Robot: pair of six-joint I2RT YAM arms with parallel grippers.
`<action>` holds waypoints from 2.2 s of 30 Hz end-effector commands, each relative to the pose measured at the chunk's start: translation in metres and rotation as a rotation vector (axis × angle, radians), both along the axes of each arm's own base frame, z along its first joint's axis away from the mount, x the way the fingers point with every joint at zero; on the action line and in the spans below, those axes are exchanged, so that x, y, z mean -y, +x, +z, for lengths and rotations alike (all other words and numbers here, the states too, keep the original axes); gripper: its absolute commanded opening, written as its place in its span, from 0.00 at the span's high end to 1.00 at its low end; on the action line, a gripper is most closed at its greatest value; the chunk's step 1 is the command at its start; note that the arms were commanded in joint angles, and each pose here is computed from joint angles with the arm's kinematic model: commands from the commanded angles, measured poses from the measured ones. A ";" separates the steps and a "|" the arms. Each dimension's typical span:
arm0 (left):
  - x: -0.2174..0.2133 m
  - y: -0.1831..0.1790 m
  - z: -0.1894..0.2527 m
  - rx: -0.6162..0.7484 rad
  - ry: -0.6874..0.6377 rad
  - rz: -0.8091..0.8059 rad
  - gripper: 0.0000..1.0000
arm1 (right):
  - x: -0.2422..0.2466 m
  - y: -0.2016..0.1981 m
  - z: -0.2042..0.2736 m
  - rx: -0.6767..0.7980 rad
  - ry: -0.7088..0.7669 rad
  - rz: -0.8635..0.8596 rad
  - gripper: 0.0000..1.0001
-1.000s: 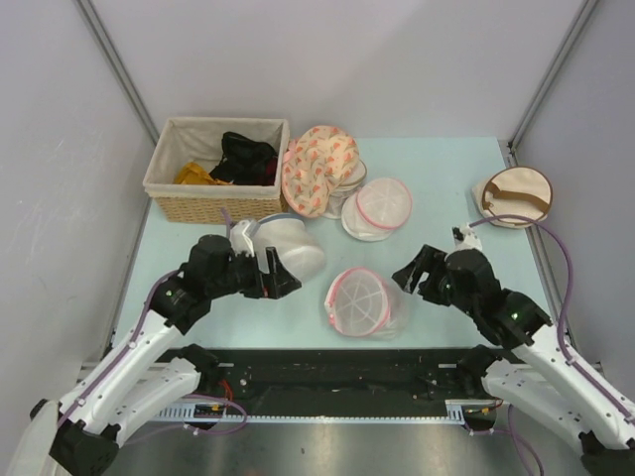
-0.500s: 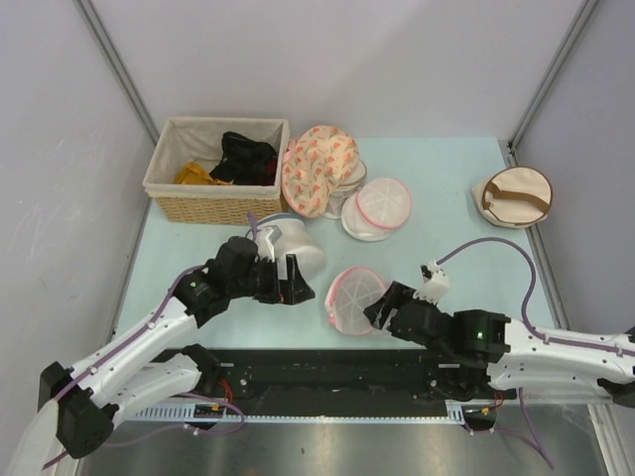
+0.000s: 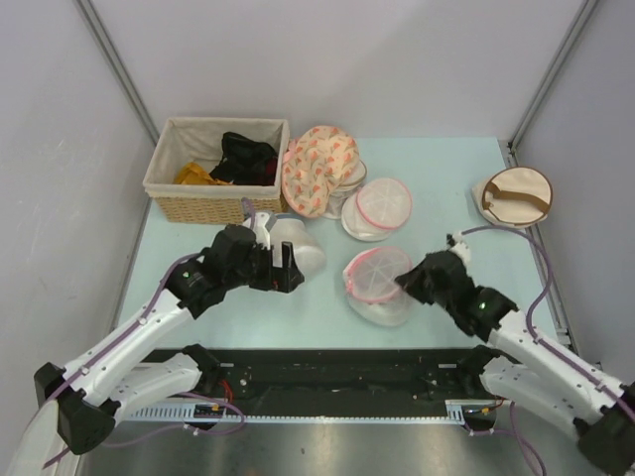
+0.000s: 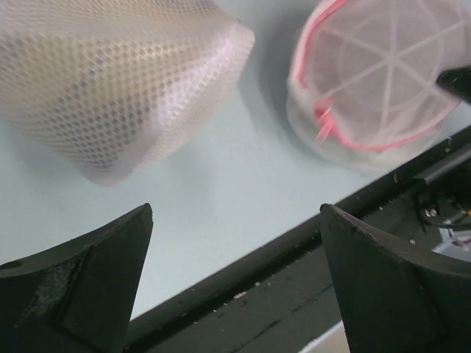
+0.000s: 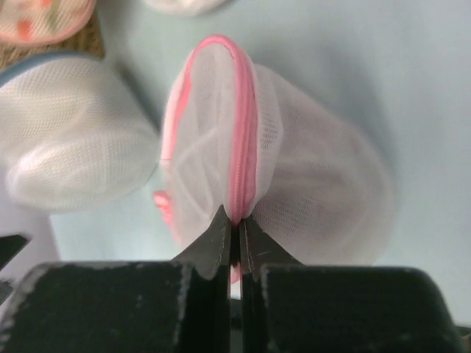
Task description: Unzip the laundry bag and remove the bra
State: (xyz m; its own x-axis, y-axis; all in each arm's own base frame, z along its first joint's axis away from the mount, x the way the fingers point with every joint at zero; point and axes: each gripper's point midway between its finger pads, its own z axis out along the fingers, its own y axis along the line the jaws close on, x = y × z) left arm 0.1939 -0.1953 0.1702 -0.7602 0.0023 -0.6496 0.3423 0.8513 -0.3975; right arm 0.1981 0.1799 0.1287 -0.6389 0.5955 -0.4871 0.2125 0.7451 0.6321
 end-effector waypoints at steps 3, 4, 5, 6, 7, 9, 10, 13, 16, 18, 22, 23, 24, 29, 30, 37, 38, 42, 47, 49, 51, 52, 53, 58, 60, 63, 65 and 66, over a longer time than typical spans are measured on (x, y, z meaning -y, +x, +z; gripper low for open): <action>-0.017 0.010 0.024 0.111 0.080 0.019 0.00 | 0.021 0.018 -0.005 -0.116 -0.071 0.448 0.92; -0.018 0.010 0.023 0.107 0.081 0.024 0.00 | 0.029 0.034 0.012 -0.100 -0.094 0.419 0.82; -0.018 0.009 0.022 0.099 0.080 0.026 0.00 | 0.035 0.029 0.006 -0.162 -0.144 0.410 0.67; -0.018 0.008 0.021 0.096 0.079 0.025 0.00 | 0.037 0.035 0.011 -0.159 -0.188 0.384 0.55; -0.018 0.007 0.019 0.089 0.075 0.027 0.00 | 0.041 0.041 0.019 -0.117 -0.260 0.339 0.49; -0.019 0.006 0.019 0.085 0.071 0.033 0.00 | 0.036 0.041 0.036 -0.047 -0.257 0.297 0.38; -0.020 0.005 0.018 0.082 0.072 0.036 0.00 | 0.043 0.043 0.053 0.010 -0.240 0.203 0.37; -0.023 0.004 0.018 0.092 0.063 0.051 0.00 | 0.045 0.028 0.077 0.090 -0.165 0.086 0.37; -0.025 0.003 0.018 0.084 0.068 0.060 0.00 | 0.061 0.008 0.088 0.125 -0.077 -0.011 0.38; -0.023 0.003 0.021 0.080 0.072 0.053 0.00 | 0.068 -0.005 0.085 0.110 0.006 -0.080 0.38; -0.019 0.005 0.023 0.072 0.079 0.030 0.00 | 0.073 -0.029 0.075 0.111 0.148 -0.122 0.39; -0.019 0.006 0.024 0.076 0.079 0.030 0.00 | 0.071 -0.034 0.073 0.107 0.192 -0.126 0.39; -0.018 0.006 0.024 0.077 0.078 0.030 0.00 | 0.066 -0.038 0.056 0.065 0.202 -0.106 0.38; -0.015 0.013 0.019 0.070 0.082 0.051 0.00 | 0.047 -0.043 0.035 0.011 0.271 -0.059 0.38; -0.015 0.013 0.018 0.065 0.080 0.055 0.00 | 0.046 -0.041 0.035 0.013 0.280 -0.062 0.38; 0.017 0.012 0.011 0.015 -0.050 -0.004 0.00 | 0.018 -0.032 0.029 0.023 0.238 -0.008 0.38; 0.019 0.012 0.011 0.013 -0.054 -0.010 0.00 | 0.008 -0.036 0.026 0.019 0.223 0.032 0.38; 0.034 0.009 0.012 -0.005 -0.092 -0.051 0.00 | 0.002 -0.027 0.007 0.018 0.113 -0.009 0.38; 0.061 -0.010 0.007 -0.054 -0.149 -0.149 0.00 | 0.004 -0.017 -0.001 0.041 0.058 -0.042 0.41; 0.067 -0.018 -0.003 -0.081 -0.145 -0.167 0.00 | 0.009 -0.013 0.003 0.066 0.051 -0.057 0.44; 0.073 -0.023 -0.009 -0.105 -0.155 -0.178 0.00 | 0.013 -0.011 0.006 0.080 0.047 -0.056 0.57; 0.078 -0.025 -0.013 -0.104 -0.171 -0.191 0.00 | 0.017 -0.008 0.007 0.084 0.045 -0.067 0.62; 0.083 -0.030 -0.016 -0.127 -0.190 -0.216 0.00 | 0.018 -0.007 0.008 0.086 0.045 -0.065 0.80; 0.105 -0.027 -0.015 -0.137 -0.273 -0.264 0.00 | 0.016 -0.006 0.022 0.121 0.083 0.022 1.00; 0.108 -0.024 -0.012 -0.105 -0.261 -0.295 0.00 | 0.006 -0.011 0.030 0.115 0.137 0.114 1.00; 0.103 -0.021 -0.008 -0.008 -0.186 -0.362 0.00 | -0.007 -0.022 0.047 0.098 0.226 0.276 1.00; 0.096 -0.021 0.001 0.071 -0.146 -0.383 0.00 | -0.003 -0.020 0.058 0.118 0.232 0.318 1.00; 0.091 -0.017 -0.001 0.128 -0.100 -0.397 0.00 | -0.007 -0.027 0.073 0.134 0.260 0.384 1.00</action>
State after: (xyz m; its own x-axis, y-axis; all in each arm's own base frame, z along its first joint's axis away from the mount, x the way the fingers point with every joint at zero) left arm 0.1654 -0.2860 0.1325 -0.8125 0.1434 -0.5651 0.5047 0.6581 -0.5587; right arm 0.1919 0.1613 0.1495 -0.6673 0.6093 -0.4283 0.1160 0.6531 0.7483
